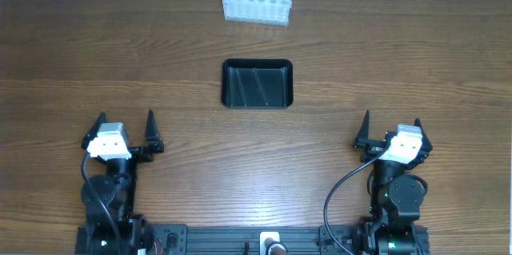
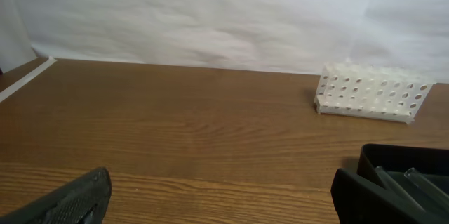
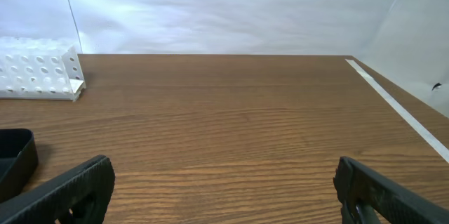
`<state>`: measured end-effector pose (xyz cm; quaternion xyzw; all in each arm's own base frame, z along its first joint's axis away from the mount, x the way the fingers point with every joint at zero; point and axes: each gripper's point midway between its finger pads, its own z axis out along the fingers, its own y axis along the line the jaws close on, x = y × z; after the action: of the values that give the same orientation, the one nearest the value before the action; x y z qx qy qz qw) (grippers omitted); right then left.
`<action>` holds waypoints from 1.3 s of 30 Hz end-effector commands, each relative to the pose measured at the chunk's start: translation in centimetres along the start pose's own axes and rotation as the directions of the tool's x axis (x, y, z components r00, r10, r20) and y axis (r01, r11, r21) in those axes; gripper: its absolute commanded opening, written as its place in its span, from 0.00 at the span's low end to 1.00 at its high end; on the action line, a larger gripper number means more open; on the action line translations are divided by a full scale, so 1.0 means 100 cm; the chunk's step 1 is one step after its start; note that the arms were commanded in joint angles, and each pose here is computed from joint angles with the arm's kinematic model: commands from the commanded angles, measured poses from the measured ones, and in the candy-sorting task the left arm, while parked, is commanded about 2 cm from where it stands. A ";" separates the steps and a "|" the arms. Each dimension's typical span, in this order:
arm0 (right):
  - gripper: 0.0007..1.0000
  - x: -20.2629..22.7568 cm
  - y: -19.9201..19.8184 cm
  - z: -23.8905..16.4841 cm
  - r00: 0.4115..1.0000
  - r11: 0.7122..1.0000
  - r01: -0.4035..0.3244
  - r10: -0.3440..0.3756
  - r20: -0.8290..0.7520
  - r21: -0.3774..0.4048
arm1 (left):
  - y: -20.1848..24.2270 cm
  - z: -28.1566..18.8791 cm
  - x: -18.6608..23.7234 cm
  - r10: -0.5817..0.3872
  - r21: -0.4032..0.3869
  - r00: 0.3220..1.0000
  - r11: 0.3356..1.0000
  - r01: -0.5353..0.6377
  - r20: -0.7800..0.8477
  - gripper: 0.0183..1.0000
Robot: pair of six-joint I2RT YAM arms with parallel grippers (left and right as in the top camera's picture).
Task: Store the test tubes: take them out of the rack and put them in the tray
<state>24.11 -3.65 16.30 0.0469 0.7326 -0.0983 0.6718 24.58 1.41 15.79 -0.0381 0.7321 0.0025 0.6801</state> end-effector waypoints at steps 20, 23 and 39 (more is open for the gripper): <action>0.99 0.004 0.026 -0.002 1.000 0.989 0.008 -0.008 0.000 -0.148 | -0.002 0.000 0.002 0.010 0.011 1.000 1.000 -0.010 -0.002 1.00; 0.99 0.004 0.026 -0.002 1.000 0.989 0.008 -0.008 0.000 -0.148 | -0.002 0.000 0.002 0.010 0.011 1.000 1.000 -0.010 -0.002 1.00; 0.99 0.004 0.026 -0.002 1.000 0.989 0.008 -0.008 0.000 -0.148 | -0.002 0.000 0.002 0.010 0.011 1.000 1.000 -0.010 -0.002 1.00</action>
<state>24.42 -1.34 16.09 -0.0001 0.7372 -0.0495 0.6739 24.58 1.41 15.79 -0.0381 0.7321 0.0025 0.6801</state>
